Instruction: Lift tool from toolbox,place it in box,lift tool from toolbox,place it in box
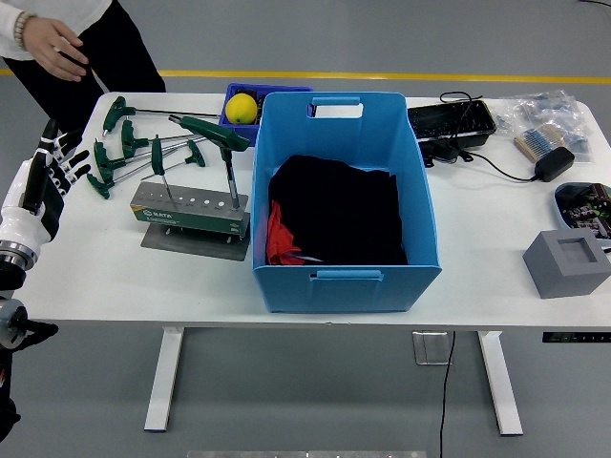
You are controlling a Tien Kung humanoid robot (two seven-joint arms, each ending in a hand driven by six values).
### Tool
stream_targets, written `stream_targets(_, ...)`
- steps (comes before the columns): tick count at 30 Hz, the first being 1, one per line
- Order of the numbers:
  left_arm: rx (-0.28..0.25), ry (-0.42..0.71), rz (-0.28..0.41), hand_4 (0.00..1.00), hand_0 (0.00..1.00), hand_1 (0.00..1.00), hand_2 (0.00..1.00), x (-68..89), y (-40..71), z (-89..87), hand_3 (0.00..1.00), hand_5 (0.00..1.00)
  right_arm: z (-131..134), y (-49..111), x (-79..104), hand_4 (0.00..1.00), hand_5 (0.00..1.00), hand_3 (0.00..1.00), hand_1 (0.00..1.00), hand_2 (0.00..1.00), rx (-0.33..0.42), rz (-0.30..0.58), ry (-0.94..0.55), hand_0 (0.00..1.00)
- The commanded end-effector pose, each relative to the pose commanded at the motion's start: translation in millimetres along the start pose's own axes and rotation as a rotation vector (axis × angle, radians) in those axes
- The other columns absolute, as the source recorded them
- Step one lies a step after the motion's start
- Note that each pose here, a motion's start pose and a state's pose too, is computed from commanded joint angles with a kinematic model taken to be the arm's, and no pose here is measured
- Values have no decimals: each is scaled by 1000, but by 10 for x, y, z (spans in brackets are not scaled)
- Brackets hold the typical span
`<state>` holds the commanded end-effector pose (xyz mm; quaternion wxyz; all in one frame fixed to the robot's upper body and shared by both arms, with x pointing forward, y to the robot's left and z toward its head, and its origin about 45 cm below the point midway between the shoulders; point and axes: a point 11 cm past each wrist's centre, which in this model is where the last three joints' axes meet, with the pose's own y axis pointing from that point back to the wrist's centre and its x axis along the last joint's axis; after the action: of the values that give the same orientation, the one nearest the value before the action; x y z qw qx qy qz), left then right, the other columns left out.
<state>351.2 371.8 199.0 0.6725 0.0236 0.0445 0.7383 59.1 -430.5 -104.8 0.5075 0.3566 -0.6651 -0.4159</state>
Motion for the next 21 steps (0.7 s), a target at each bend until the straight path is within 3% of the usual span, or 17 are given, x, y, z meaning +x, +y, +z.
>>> stream_targets(13, 24, -40, 23, 980, 876, 920, 963, -14, -11, -34, 835, 934, -2, 0, 4, 766, 664, 561, 627, 701, 2, -1, -3, 653)
stream_targets(21, 11, -66, 34, 991, 877, 920, 963, 0, -29, 22, 835, 921, -18, -1, 11, 766, 665, 561, 627, 701, 5, -1, -5, 652)
